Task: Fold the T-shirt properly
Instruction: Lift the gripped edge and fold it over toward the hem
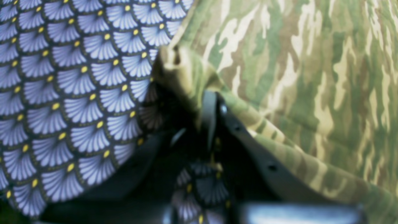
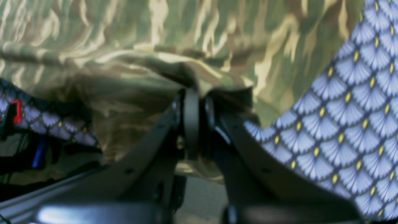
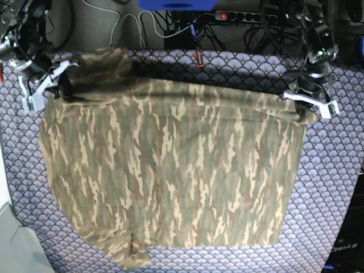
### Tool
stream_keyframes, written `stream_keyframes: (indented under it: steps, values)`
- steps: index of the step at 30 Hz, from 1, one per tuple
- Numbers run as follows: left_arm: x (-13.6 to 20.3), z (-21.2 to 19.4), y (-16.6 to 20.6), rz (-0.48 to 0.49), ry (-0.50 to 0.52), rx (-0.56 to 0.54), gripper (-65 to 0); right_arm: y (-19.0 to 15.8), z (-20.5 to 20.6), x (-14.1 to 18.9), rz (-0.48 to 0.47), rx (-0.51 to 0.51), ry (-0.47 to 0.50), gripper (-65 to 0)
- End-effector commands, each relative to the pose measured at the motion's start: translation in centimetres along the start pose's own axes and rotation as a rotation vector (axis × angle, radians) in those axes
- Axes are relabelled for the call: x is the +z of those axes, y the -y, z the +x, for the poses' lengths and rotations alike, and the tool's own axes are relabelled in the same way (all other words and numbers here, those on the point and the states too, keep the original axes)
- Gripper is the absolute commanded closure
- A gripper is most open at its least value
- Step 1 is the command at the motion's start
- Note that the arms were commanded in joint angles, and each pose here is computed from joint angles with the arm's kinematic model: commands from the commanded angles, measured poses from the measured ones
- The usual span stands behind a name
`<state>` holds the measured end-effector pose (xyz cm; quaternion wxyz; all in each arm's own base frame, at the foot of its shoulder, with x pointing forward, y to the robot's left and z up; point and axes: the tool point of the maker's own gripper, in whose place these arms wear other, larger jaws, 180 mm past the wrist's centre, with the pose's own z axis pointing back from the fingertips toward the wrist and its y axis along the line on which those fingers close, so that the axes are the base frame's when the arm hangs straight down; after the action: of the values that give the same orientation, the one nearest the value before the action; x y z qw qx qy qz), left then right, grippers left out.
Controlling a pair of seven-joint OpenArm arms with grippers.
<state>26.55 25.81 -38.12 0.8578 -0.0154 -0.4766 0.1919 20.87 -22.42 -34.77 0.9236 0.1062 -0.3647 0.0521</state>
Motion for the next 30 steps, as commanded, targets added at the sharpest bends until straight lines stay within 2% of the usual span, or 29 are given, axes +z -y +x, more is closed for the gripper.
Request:
stream_keyframes:
  steps: [1,6,9,15,25,30]
  values:
    - [-0.4,2.1,0.4,-0.008,0.063,0.001,-0.5,0.5,2.0,0.4,-0.009,0.035,0.053,0.0]
    - [-2.7,2.6,0.8,-0.018,0.059,0.041,-0.5,1.7,4.7,-0.3,-0.02,0.057,0.086,0.0]
    - [-4.0,3.4,1.3,-0.027,0.066,0.058,-0.5,2.0,5.4,-1.9,0.016,0.062,0.072,0.0]
    - [-6.2,5.7,1.3,-0.04,0.08,0.032,-0.5,2.6,7.9,-5.6,0.093,0.073,0.062,0.0]
    - [-9.0,6.9,4.3,-0.105,0.057,0.001,-0.5,4.1,12.0,-8.3,0.132,0.095,0.078,0.0]
    - [-9.7,9.2,5.8,-0.135,0.092,-0.008,-0.5,4.1,13.2,-9.8,0.16,0.081,0.077,0.0]
